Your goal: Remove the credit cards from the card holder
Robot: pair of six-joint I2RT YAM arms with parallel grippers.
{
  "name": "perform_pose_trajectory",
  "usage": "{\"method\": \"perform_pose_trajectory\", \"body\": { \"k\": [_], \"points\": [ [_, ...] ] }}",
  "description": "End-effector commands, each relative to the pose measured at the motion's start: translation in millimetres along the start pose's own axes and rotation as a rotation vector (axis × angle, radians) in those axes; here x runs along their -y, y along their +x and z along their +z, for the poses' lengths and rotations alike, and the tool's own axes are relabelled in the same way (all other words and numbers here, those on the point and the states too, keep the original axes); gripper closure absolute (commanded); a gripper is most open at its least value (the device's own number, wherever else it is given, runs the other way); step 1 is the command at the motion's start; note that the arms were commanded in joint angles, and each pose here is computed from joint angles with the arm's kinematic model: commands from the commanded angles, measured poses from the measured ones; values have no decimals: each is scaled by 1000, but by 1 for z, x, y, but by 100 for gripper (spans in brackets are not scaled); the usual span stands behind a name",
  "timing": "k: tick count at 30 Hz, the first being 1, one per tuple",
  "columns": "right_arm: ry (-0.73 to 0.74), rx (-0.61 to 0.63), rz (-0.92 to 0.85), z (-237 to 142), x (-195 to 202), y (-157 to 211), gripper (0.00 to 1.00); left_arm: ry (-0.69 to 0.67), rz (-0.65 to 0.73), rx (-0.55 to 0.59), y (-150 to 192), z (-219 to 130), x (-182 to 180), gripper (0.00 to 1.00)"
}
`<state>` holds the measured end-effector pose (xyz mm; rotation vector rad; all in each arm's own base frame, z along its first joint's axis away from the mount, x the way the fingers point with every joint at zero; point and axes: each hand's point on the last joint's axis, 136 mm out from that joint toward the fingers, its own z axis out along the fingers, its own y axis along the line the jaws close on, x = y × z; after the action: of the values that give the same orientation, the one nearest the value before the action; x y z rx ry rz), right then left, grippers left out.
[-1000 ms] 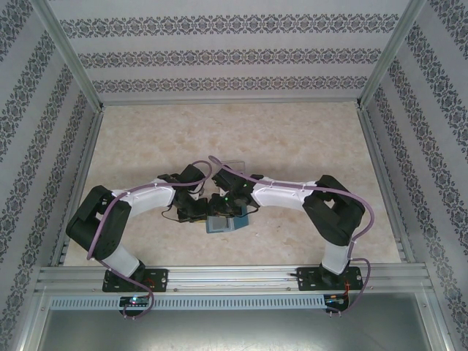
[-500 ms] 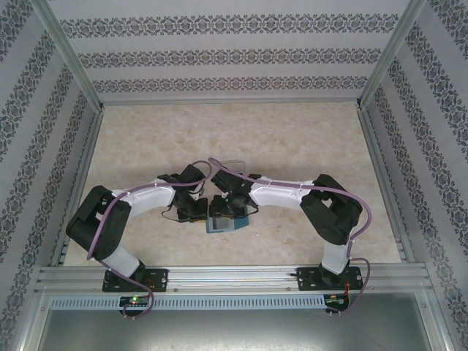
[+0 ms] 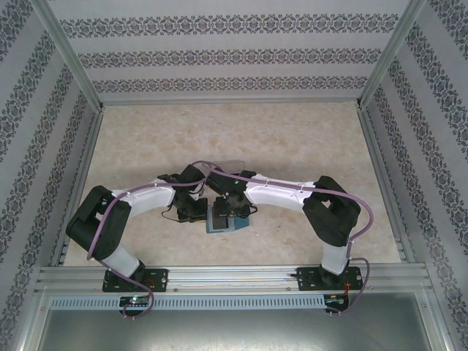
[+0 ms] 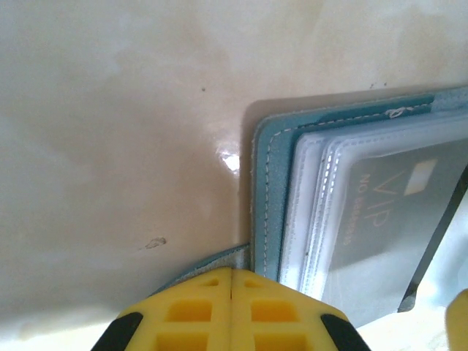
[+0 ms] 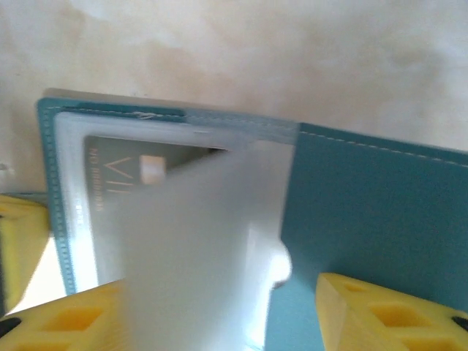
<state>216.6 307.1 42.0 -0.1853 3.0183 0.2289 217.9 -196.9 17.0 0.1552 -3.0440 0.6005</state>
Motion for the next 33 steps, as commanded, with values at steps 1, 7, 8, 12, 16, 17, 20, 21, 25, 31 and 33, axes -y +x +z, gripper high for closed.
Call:
{"method": "perform_pose_trajectory", "body": {
  "k": [1, 7, 8, 12, 16, 17, 20, 21, 25, 31, 33],
  "points": [
    [140, 13, -33, -7, 25, 2, 40, -9, 18, 0, 4, 2, -1, 96],
    [229, 20, -57, -12, 45, 4, 38, -12, 22, 5, 3, -1, -1, 96],
    [231, 18, -58, -11, 46, 4, 38, -12, 22, 6, 3, -1, -1, 96],
    [256, 0, -72, -6, 54, 9, 35, -11, 19, 6, 3, -1, -1, 96],
    [279, -20, -73, 1, 62, 14, 34, -13, 18, 7, 4, -2, -1, 96],
    [286, -23, -72, 2, 65, 15, 34, -16, 17, 5, 4, -2, -1, 96],
    [301, -26, -69, 4, 71, 16, 34, -19, 20, 8, 4, -5, -1, 96],
    [304, -24, -67, 3, 72, 16, 34, -17, 21, 10, 3, -5, 0, 96],
    [296, -11, -69, -4, 72, 14, 34, -10, 20, 21, 0, -10, 4, 96],
    [202, 18, -61, -18, 57, 9, 36, 42, 34, 59, -9, -21, 21, 96],
    [181, 25, -56, -23, 54, 8, 37, 53, 32, 62, -10, -23, 25, 96]
  ]
}}
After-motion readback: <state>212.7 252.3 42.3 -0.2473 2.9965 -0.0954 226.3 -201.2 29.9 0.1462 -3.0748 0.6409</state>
